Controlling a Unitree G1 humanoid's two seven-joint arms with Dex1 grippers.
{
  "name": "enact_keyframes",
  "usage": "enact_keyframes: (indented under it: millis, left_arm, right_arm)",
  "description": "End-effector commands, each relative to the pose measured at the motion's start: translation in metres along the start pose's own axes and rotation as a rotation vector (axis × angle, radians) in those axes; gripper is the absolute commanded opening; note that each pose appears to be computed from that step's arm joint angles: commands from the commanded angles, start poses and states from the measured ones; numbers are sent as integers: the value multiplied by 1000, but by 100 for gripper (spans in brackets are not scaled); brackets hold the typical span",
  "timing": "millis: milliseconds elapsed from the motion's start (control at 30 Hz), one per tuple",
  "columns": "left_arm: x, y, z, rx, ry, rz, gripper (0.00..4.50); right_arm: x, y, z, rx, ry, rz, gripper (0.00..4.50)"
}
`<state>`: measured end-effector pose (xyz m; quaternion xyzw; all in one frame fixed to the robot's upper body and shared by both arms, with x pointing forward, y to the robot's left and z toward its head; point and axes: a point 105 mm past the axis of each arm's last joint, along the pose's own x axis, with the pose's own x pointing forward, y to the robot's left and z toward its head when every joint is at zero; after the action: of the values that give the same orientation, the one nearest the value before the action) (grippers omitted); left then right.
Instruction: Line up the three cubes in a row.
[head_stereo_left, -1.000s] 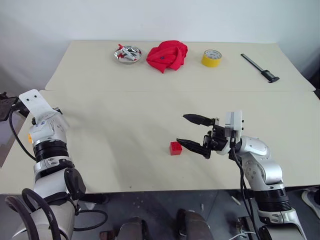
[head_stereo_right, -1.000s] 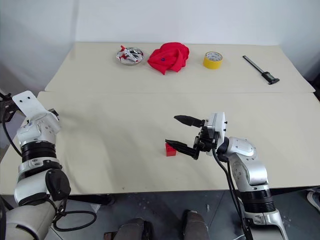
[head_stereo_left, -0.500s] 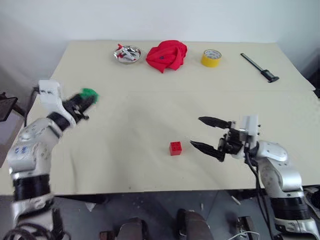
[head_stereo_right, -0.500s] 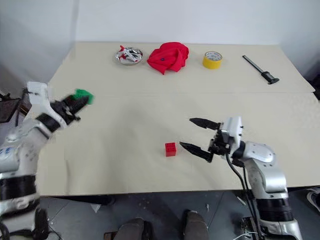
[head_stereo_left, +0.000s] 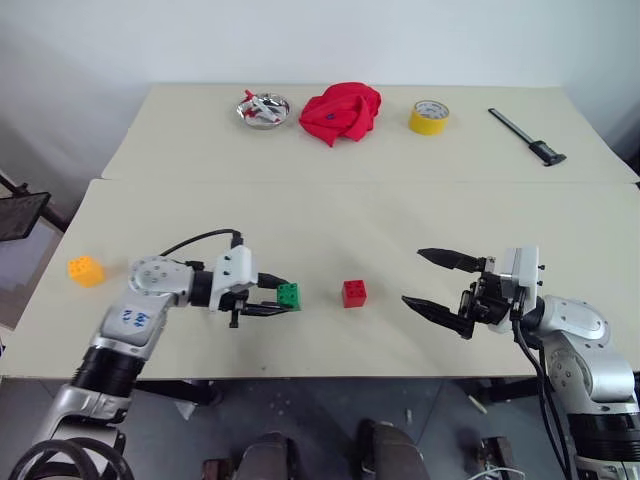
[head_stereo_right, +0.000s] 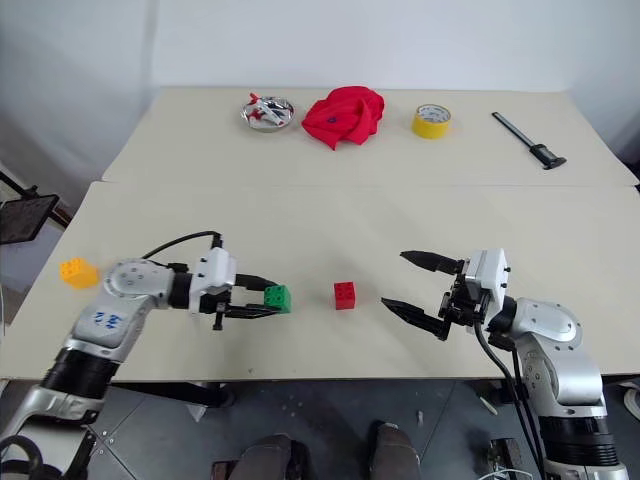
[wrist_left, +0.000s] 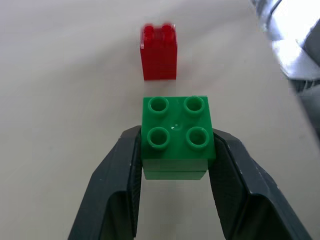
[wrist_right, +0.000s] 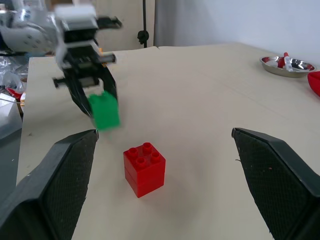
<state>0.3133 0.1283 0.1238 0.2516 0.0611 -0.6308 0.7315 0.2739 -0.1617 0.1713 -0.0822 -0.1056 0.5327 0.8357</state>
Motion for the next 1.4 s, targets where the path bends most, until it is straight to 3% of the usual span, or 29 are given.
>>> enact_keyframes:
  millis: [33, 300, 500, 533, 633, 800, 1000, 1033, 1133, 1233, 1300, 1400]
  left_arm:
    - [-9, 6, -4, 47, 41, 2, 171]
    - [-11, 12, -5, 35, 42, -41, 171]
    - [-11, 26, 13, 31, -63, 44, 326]
    - [-16, 26, 16, 34, -82, 68, 354]
    - [-43, 16, 23, 33, -139, 137, 354]
    - [-93, -14, 19, 0, -105, 316, 354]
    - [-178, -22, 2, -140, -136, 971, 354]
    - [-197, -30, -9, -193, -154, 1120, 354]
    - [-240, -67, -48, -330, -175, 1491, 438]
    - [-271, -110, -76, -453, -165, 1809, 445]
    - [-285, -134, -89, -516, -168, 1953, 445]
    - [-288, -152, -103, -574, -156, 2012, 445]
  right_arm:
    - [-1, 5, 8, -19, -9, 16, 450]
    - [-9, 19, -7, 40, 64, 77, 450]
    - [-5, 20, -9, 33, 67, 106, 450]
    - [-4, 20, -8, 33, 64, 113, 450]
    - [2, 23, -5, 32, 46, 142, 450]
    - [11, 27, -2, 55, 21, 175, 450]
    - [35, 28, 6, 28, -57, 218, 450]
    - [39, 31, 5, 31, -56, 240, 450]
    - [51, 36, 7, 30, -68, 273, 450]
    - [61, 40, 14, -10, -90, 290, 450]
    - [65, 41, 18, -45, -98, 308, 450]
    - [67, 38, 21, -56, -118, 305, 450]
